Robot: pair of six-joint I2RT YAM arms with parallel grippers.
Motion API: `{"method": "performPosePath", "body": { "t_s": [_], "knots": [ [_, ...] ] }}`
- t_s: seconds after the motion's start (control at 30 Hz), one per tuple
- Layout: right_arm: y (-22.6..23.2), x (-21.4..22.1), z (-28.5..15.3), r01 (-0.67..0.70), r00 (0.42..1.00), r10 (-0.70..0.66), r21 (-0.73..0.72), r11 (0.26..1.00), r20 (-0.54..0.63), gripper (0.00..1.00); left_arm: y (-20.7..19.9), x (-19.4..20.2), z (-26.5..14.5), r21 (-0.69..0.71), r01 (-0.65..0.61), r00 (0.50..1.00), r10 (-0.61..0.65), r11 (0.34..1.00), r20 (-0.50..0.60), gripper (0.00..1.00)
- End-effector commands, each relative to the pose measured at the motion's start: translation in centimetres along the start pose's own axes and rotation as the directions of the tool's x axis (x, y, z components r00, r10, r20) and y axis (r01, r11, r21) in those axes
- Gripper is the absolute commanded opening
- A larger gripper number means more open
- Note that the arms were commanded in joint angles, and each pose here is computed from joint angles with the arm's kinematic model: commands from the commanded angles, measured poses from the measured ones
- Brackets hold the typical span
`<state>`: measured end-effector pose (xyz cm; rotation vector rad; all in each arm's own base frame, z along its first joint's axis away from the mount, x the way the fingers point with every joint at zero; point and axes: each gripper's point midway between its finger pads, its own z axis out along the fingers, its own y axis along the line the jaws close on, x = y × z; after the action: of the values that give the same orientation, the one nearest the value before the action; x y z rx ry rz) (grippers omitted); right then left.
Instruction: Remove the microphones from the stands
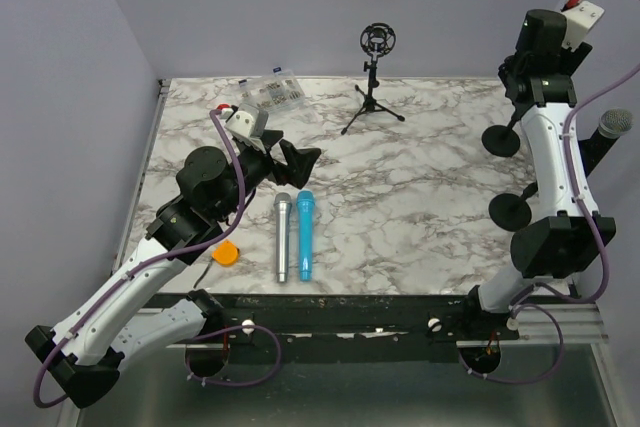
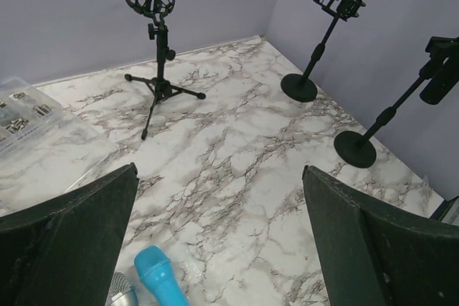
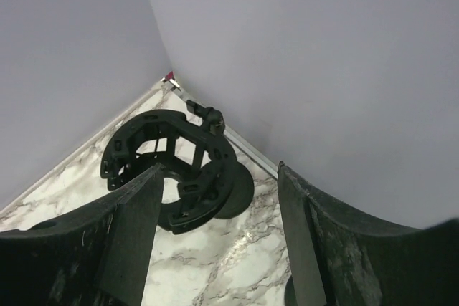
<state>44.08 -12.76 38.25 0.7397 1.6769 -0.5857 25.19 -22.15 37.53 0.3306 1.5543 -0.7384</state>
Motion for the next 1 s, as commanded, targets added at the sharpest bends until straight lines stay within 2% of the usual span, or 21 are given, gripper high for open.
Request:
{"method": "performPosePath", "body": {
  "t_s": [0.0, 0.17, 0.33, 0.73, 0.87, 0.97],
  "knots": [
    [1.3, 1.4, 1.0, 0.043, 0.998, -0.043, -0.011, 0.999, -0.042, 0.66, -1.0, -1.5, -0.5, 0.036, -0.006, 1.0, 0.005, 0.999, 0.029, 0.96],
    [1.9, 2.7, 1.7, 0.05, 0.996, -0.05, -0.008, 0.999, -0.075, 0.65, -1.0, -1.7, -0.6, 0.037, -0.006, 0.999, 0.004, 0.999, 0.034, 0.96],
    [2.4, 4.1, 2.6, 0.073, 0.992, -0.072, 0.004, 0.997, -0.104, 0.56, -1.0, -1.7, -0.5, 0.037, -0.006, 0.999, 0.005, 0.999, 0.031, 0.96],
    [1.8, 6.9, 3.2, 0.12, 0.981, -0.11, 0.054, 0.991, -0.158, 0.54, -1.0, -1.6, -0.5, 0.039, -0.007, 1.0, 0.006, 0.999, 0.029, 0.96],
    [1.7, 7.2, 3.5, 0.131, 0.981, -0.119, 0.067, 0.989, -0.155, 0.48, -1.0, -1.6, -0.5, 0.038, -0.007, 1.0, 0.006, 0.999, 0.029, 0.96],
    [1.8, 7.5, 3.8, 0.14, 0.979, -0.128, 0.072, 0.987, -0.159, 0.47, -1.0, -1.6, -0.5, 0.038, -0.007, 1.0, 0.006, 0.999, 0.028, 0.96]
  ]
}}
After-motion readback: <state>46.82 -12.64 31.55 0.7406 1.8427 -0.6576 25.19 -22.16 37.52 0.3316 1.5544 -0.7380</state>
